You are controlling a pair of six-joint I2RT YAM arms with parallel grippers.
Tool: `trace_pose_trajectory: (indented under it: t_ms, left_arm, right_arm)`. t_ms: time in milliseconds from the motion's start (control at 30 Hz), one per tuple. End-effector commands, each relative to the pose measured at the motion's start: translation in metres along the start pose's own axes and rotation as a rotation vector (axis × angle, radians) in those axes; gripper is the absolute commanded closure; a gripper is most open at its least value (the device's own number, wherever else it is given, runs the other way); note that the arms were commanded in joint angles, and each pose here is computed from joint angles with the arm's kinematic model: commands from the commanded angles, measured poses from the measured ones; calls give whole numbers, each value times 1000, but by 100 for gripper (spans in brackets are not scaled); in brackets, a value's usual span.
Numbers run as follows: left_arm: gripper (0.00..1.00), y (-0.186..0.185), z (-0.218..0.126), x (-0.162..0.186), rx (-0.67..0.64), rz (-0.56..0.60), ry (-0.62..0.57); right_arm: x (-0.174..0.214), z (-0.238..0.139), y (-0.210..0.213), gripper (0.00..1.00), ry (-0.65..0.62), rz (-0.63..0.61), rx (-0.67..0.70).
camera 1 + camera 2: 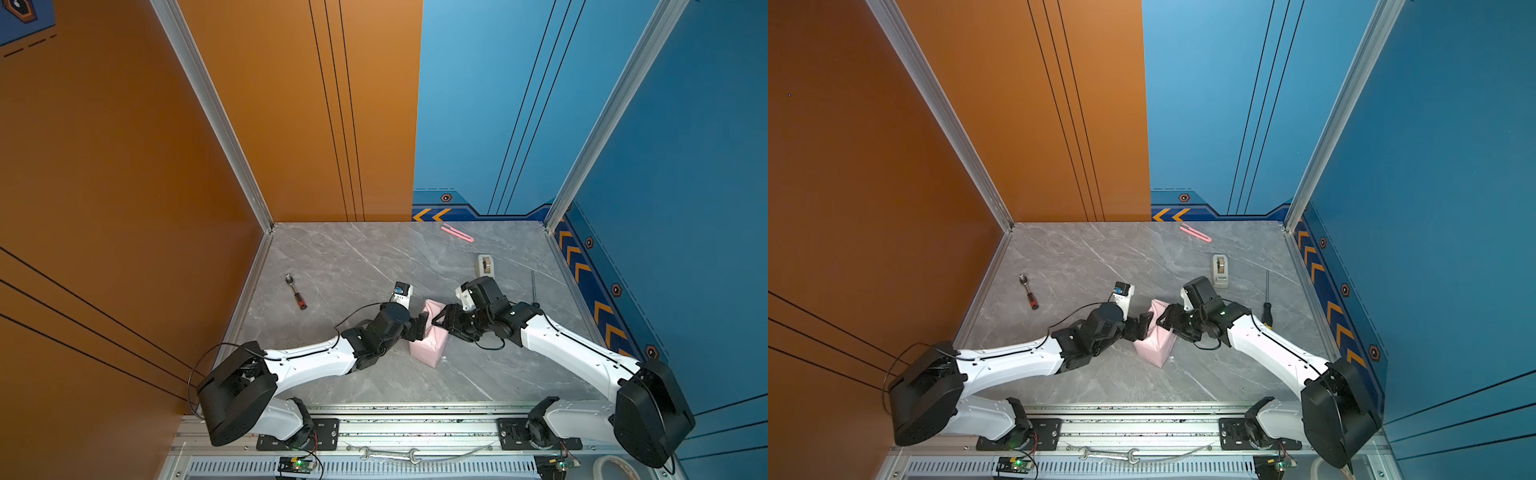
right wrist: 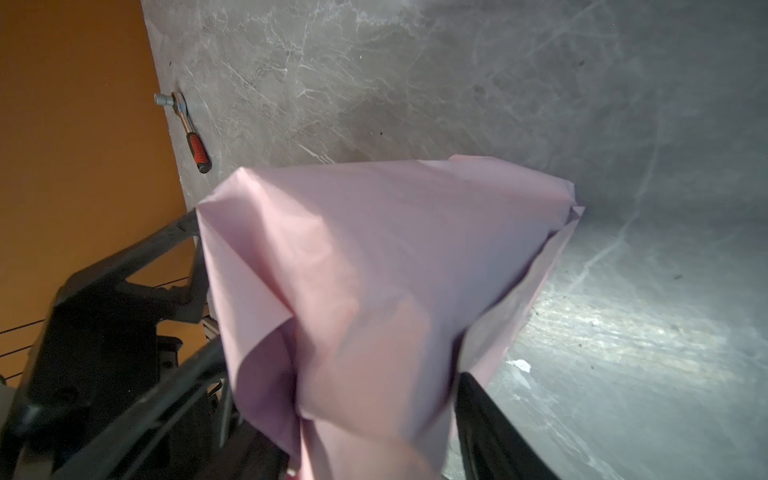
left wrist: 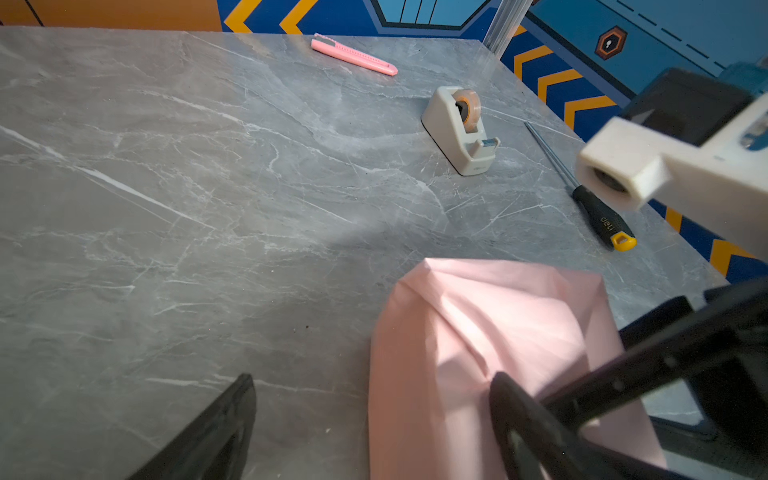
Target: Wrap the gift box in paper
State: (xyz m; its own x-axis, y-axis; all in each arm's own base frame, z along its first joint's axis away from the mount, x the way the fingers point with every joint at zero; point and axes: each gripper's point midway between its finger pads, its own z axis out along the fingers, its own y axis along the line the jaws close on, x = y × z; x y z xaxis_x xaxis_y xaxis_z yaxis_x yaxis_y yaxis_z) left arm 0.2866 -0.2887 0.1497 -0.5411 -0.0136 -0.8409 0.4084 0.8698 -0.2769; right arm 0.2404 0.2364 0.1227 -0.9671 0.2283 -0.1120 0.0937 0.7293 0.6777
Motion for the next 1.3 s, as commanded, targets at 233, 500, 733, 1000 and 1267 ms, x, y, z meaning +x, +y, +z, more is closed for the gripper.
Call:
trace_pose_trajectory:
  t_ms: [233, 500, 733, 1000, 1267]
  left_arm:
    - [34, -43, -58, -19, 446, 223, -118]
    - [82, -77, -39, 5, 597, 298, 53]
    - [93, -90, -14, 31, 620, 302, 190]
    - [100, -51, -3, 86, 414, 397, 401]
    - [33, -45, -21, 4, 357, 201, 198]
  right_arm:
    - [20, 12, -51, 40, 65, 63, 134]
    - [19, 12, -53, 41, 67, 76, 115]
    - [18, 8, -52, 41, 61, 80, 89]
    - [17, 10, -51, 44, 69, 90, 53]
    - [14, 17, -45, 54, 83, 40, 22]
